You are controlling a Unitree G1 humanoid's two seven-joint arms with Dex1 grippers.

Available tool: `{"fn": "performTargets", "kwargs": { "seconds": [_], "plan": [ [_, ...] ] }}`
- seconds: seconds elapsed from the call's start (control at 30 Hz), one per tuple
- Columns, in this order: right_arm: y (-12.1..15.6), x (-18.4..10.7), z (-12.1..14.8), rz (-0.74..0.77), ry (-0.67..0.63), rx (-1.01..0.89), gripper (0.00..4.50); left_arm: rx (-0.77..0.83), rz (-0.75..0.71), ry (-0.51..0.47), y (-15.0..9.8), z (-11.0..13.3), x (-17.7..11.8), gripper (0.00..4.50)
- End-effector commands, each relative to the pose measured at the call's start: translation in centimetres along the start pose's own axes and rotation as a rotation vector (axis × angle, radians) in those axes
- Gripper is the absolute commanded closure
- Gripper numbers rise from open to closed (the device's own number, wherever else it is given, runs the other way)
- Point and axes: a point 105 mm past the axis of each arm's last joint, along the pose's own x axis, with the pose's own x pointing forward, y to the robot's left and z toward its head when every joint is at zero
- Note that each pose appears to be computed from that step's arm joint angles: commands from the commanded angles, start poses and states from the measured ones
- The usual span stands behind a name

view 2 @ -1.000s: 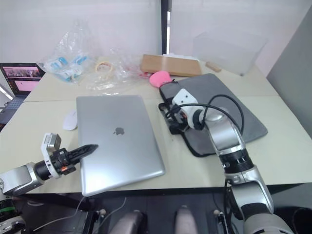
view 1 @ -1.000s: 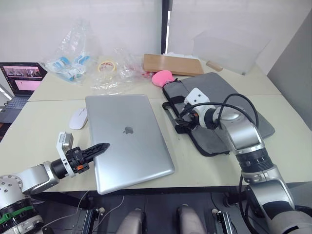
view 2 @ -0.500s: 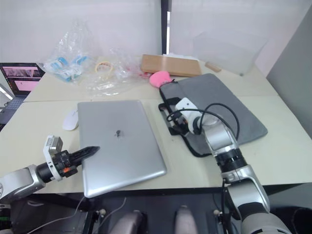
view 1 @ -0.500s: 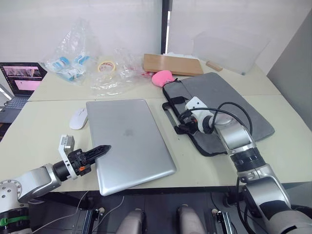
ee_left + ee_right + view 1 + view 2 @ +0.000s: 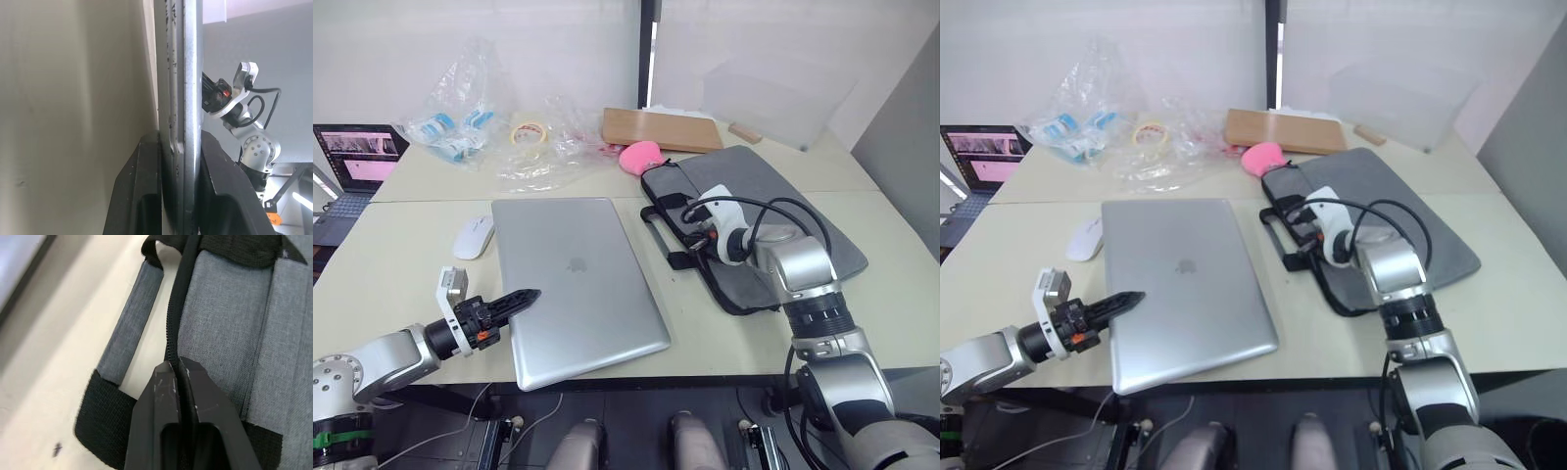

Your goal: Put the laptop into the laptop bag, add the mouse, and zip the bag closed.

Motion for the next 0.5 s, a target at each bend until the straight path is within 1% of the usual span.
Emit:
{"fn": "performTargets", "kwargs": {
  "seconds": [0.03, 0.17, 0.27, 0.4, 0.5],
  "plan": [
    [0.2, -1.6, 2.9, 0.037, -0.096, 0.071, 4.48, 0.082, -0.219, -0.007, -4.7, 1.2, 0.6, 4.18],
    [0.6, -2.2, 3.7, 0.082, -0.113, 0.123, 4.48, 0.097, -0.280, 0.022, -6.0, 1.4, 2.0, 4.18],
    [0.8, -2.4, 3.8, 0.094, -0.107, 0.129, 4.48, 0.097, -0.309, 0.040, -6.6, 1.6, 2.9, 4.18],
    [0.7, -2.0, 3.0, 0.080, -0.090, 0.128, 4.48, 0.087, -0.304, 0.050, -6.4, 1.6, 2.9, 4.18],
    [0.7, -1.5, 2.2, 0.054, -0.083, 0.119, 4.48, 0.075, -0.286, 0.039, -6.0, 1.8, 2.6, 4.18]
  ]
}}
